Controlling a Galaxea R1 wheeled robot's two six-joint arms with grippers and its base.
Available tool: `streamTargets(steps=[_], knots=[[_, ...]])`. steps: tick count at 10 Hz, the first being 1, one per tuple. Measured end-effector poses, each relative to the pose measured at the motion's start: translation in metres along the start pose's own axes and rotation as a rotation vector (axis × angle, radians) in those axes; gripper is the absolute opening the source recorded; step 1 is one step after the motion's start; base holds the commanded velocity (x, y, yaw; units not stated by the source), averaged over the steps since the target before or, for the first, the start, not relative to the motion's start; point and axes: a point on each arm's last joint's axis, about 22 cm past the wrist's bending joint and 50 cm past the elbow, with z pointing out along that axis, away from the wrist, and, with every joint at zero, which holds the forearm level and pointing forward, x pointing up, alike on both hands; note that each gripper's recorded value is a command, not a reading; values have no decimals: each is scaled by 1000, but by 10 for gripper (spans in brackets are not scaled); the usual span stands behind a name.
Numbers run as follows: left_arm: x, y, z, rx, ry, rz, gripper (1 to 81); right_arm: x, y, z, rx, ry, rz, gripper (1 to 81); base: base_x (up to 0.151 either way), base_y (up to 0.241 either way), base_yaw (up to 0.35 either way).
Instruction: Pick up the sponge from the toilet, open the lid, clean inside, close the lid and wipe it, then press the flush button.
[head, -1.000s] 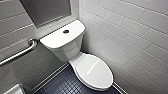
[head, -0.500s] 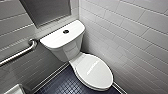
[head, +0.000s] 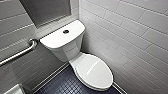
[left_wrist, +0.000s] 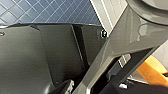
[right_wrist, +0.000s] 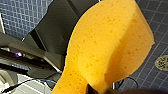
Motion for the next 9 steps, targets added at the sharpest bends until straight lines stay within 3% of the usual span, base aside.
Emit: streamTargets(steps=[2, 4, 7, 9], knots=[[53, -34, -18, 56, 37, 6, 811, -11, 6, 8, -13, -4, 2, 10, 0, 0, 0], [110, -45, -23, 71, 82, -7, 811, -15, -1, 19, 1, -4, 3, 10, 0, 0, 0], [162, -87, -46, 150, 130, -99, 811, -15, -1, 22, 1, -3, -1, 10, 0, 0, 0], [202, -85, -49, 142, 158, -104, 811, -10, -9, 27, 15, 4, -5, 10, 0, 0, 0]])
